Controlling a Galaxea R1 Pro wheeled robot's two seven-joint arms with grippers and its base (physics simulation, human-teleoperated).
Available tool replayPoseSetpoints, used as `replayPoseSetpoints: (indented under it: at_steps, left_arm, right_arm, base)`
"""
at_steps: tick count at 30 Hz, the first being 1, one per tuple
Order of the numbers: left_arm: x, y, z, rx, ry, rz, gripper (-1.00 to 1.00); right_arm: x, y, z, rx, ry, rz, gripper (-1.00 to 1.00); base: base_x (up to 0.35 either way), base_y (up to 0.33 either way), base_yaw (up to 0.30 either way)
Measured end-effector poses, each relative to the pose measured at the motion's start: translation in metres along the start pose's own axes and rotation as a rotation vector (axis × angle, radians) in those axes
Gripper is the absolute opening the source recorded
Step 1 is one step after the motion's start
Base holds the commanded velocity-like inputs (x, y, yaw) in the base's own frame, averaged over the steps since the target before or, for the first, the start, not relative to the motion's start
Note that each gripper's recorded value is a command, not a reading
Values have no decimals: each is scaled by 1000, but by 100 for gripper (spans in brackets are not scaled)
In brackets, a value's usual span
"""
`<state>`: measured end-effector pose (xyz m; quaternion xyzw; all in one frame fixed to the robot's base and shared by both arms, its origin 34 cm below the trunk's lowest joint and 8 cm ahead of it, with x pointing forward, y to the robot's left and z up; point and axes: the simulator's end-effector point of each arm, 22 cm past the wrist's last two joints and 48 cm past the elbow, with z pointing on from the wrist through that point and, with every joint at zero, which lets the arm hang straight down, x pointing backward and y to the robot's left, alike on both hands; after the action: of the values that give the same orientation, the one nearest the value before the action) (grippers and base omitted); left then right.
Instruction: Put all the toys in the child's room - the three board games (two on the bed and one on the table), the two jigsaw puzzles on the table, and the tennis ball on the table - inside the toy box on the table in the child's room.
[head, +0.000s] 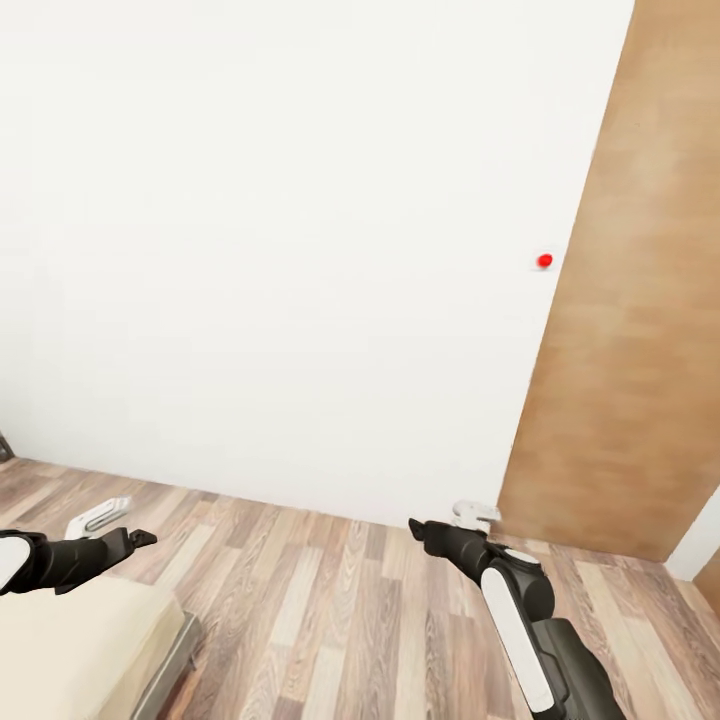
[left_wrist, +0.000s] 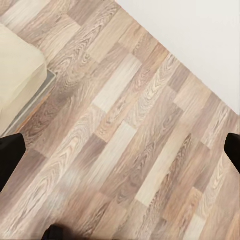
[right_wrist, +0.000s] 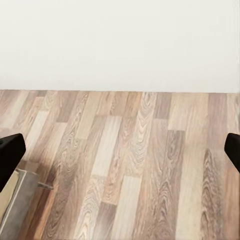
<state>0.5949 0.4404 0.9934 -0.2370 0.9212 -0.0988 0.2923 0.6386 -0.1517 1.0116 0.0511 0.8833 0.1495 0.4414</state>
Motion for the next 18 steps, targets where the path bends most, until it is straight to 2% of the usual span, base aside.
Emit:
replayPoseSetpoints:
  at_steps: [4,7,9,12,14,18]
  left_arm:
    - [1,0,1,-2,2,1,100]
    - [1,1,2,-3,4,0,100]
    - [1,1,3,-4,4,0,100]
    - [0,2,3,-4,3,-3,100]
    - [0,3,3,-5,4,-4,100]
    - [0,4,4,-7,6,-5,100]
  right_arm:
    - [4,-5,5,62,9,17,100]
    - [3,-10,7,145,16,33,100]
    - [6,-12,6,227,27,29,100]
    - [6,-8,1,309,29,-13,100]
    - [6,-2,-1,335,26,-49,100]
    - [10,18,-2,339,23,-115,100]
  base:
    - [179,-161,287]
    - [55,-49,283]
    - [19,-17,282]
    - [9,-8,281]
    - [4,-3,280]
    - [1,-1,276]
